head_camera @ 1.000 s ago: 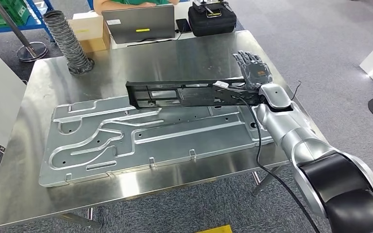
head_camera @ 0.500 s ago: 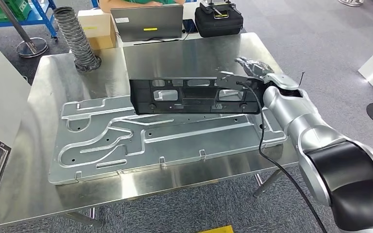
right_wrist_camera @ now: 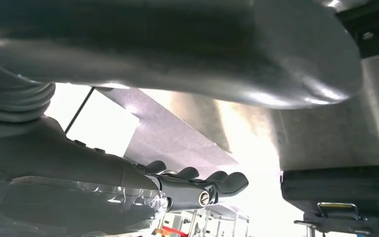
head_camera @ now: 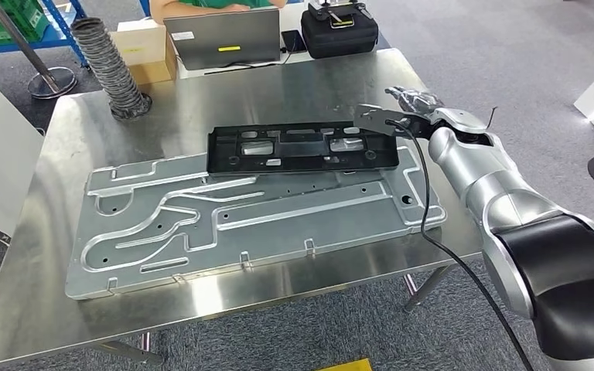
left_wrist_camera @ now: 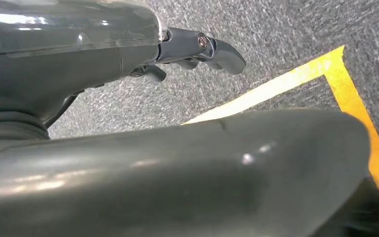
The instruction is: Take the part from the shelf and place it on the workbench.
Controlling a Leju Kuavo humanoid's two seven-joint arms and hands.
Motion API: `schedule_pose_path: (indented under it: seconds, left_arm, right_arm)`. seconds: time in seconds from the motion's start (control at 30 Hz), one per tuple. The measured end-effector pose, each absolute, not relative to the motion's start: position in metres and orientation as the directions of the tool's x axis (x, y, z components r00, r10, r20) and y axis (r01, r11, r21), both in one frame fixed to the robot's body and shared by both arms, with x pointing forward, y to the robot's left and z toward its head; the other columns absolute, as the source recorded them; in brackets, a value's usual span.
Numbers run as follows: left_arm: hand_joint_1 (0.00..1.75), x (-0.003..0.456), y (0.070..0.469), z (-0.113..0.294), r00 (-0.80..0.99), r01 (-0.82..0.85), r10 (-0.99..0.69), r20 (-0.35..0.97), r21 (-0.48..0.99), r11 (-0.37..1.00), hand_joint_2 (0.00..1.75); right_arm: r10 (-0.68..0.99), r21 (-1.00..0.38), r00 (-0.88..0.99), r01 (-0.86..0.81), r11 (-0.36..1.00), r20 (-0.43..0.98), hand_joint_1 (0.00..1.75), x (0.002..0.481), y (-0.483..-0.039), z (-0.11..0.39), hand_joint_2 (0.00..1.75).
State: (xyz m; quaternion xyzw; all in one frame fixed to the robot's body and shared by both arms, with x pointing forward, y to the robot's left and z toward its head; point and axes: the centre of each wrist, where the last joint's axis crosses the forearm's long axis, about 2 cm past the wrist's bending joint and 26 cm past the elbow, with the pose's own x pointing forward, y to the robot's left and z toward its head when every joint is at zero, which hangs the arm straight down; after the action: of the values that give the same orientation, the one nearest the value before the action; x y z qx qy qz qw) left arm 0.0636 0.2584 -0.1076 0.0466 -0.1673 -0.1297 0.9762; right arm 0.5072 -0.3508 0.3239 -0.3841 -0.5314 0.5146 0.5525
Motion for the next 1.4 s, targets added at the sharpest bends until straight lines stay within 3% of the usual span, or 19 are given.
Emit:
schedule_pose_path:
  seconds: [1.0, 1.4]
  left_arm:
    - [0.00, 0.057, 0.258, -0.109, 0.917, 0.234, -0.250, 0.311, 0.086, 0.968, 0.00]
    - [0.00, 0.064, 0.253, -0.107, 0.907, 0.258, -0.270, 0.324, 0.078, 0.963, 0.00]
  right_arm:
    - [0.995, -0.976, -0.014, -0.193, 0.098, 0.103, 0.00, 0.498, -0.356, 0.286, 0.00]
    - [0.997, -0.976, 0.045, -0.209, 0.067, 0.059, 0.00, 0.488, -0.387, 0.268, 0.00]
